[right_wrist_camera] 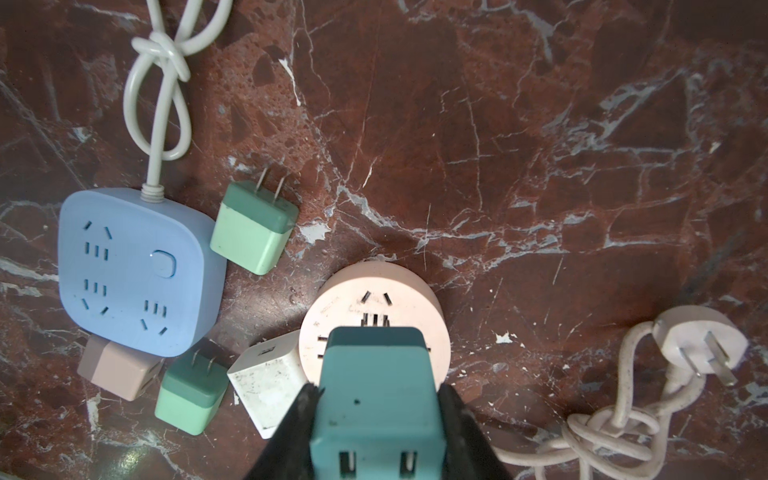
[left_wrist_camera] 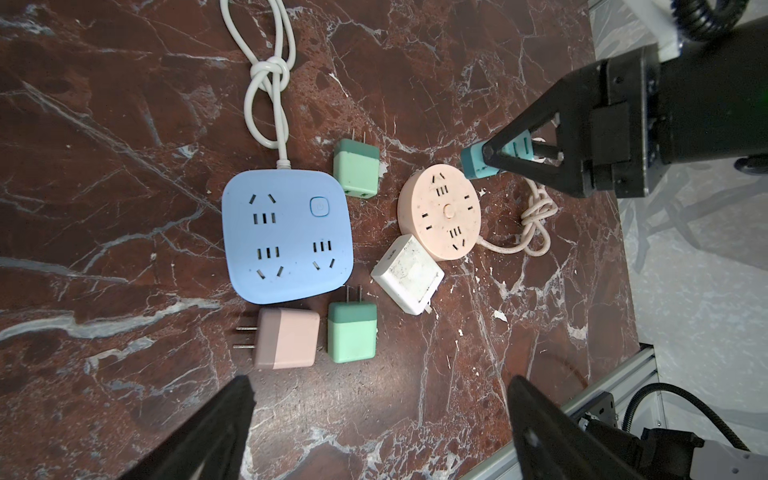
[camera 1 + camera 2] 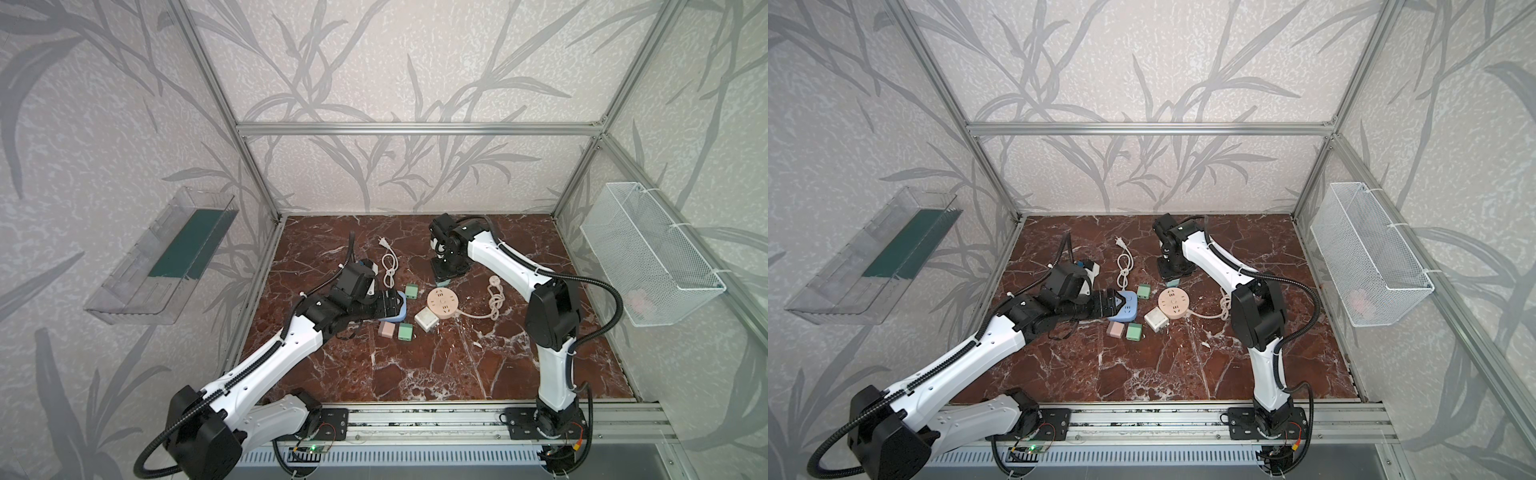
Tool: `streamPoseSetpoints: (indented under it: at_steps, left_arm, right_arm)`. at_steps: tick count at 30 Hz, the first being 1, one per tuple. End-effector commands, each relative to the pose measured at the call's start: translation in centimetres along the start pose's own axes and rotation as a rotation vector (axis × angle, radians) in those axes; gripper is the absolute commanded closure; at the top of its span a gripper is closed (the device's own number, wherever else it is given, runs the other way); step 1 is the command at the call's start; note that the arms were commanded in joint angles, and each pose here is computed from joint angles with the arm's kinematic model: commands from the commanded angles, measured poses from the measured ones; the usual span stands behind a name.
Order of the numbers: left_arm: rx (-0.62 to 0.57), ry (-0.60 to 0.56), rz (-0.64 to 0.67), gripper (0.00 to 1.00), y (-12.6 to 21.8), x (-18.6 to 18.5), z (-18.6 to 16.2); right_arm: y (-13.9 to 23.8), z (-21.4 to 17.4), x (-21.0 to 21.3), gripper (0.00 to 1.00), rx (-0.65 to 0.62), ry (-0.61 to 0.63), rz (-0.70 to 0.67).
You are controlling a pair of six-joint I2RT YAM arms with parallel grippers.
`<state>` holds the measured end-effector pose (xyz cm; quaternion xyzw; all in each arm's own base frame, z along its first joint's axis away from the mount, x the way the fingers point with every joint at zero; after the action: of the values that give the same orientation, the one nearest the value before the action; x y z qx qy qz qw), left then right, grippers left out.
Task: Insert the plug
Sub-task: 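Withdraw the open left gripper while the right gripper carries the plug over the strip, then lower the teal plug with the right gripper onto the pink round strip's sockets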
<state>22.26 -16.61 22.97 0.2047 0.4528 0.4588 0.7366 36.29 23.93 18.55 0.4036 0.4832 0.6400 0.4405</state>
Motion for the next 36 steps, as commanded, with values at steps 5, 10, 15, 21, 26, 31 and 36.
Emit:
streamPoseSetpoints:
  at_steps: [5, 10, 15, 21, 26, 31, 36]
  left_arm:
    - [0.003, 0.003, -0.035, 0.07, -0.2, -0.4, -0.1]
    - [0.007, 0.005, -0.038, 0.07, -0.3, -0.4, -0.1]
    - [0.008, 0.009, -0.038, 0.07, -0.4, -0.4, -0.2]
    - [0.011, 0.010, -0.039, 0.07, -0.6, -0.4, -0.2]
    - [0.011, 0.010, -0.040, 0.07, -0.7, -0.4, -0.1]
    - [0.015, 0.019, -0.039, 0.07, -1.1, -0.2, -0.3]
    - [0.015, 0.022, -0.038, 0.07, -1.2, -0.1, -0.5]
  right_arm:
    - [-0.7, -0.4, 0.7, 1.00, 0.052, 0.059, 0.000]
    - [-1.0, -0.6, 0.7, 1.00, 0.065, 0.074, -0.016]
    - [-1.3, -0.8, 0.5, 1.00, 0.078, 0.081, -0.027]
    - [-1.8, -1.0, 0.3, 1.00, 0.090, 0.086, -0.053]
    - [-2.1, -1.0, 0.3, 1.00, 0.091, 0.081, -0.057]
    - [-2.4, -1.0, 0.3, 1.00, 0.098, 0.080, -0.053]
    - [-2.8, -1.2, 0.5, 1.00, 0.112, 0.085, -0.054]
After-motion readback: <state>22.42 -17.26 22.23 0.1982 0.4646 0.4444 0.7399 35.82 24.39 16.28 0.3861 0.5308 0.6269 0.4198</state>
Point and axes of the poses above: each gripper's point midway between its finger pads, its own y axis back along the fingers, its own x axis along the line the jaws close on, z = x × y, the point moved 7 cm from there along y, back along the fingers, and after that the axes turned 3 degrees about -y, right-handed, at the moved point
